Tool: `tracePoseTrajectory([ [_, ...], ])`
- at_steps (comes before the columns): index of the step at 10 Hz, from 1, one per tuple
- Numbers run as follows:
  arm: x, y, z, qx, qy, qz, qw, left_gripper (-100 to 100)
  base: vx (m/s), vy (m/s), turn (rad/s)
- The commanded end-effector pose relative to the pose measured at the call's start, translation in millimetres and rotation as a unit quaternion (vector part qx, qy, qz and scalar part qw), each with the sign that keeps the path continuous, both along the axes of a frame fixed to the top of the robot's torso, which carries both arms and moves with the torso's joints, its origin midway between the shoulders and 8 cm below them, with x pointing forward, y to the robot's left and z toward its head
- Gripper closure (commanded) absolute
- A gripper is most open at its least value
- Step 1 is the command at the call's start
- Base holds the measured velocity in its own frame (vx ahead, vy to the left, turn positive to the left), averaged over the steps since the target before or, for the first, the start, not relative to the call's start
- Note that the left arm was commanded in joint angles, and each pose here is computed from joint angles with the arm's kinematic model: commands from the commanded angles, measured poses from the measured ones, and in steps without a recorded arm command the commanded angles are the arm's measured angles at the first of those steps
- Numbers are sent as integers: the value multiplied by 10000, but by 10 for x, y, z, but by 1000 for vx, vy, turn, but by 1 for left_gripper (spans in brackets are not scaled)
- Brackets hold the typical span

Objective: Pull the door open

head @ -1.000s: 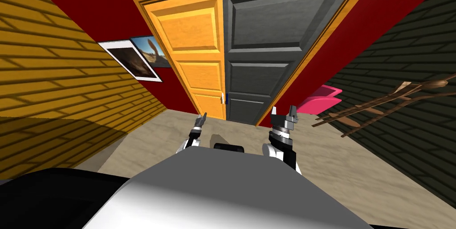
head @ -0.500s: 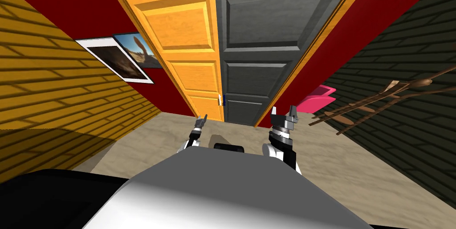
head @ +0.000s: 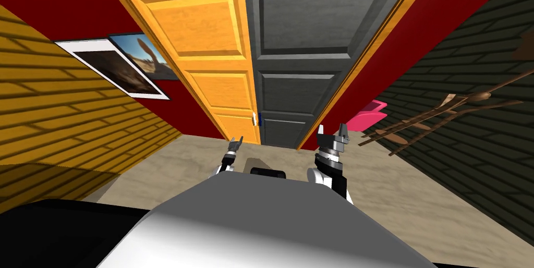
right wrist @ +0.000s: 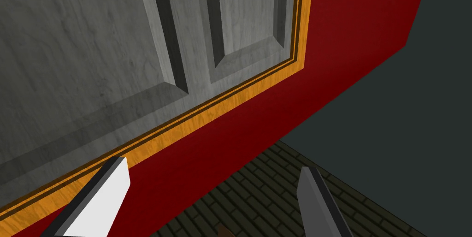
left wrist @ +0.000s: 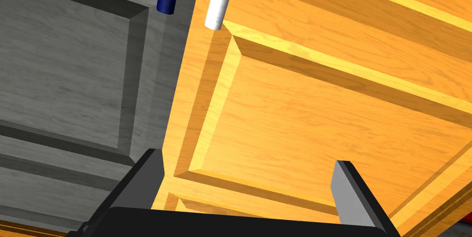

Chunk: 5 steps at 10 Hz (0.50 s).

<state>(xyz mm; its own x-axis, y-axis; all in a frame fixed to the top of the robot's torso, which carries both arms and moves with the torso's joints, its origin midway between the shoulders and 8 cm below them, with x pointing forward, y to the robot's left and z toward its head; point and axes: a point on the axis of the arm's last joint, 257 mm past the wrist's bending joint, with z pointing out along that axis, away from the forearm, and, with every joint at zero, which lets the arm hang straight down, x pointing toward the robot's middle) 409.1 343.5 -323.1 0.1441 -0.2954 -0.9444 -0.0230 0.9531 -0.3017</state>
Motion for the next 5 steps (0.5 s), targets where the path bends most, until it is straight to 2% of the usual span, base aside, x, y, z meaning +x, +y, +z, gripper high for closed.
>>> tracePoseTrajectory([
  [1, -10, 23, -93, 183, 99, 35, 9998, -100, 112, -19, -74],
  [5, -39, 63, -285, 560, 310, 97, 9979, -100, 105, -15, -60],
])
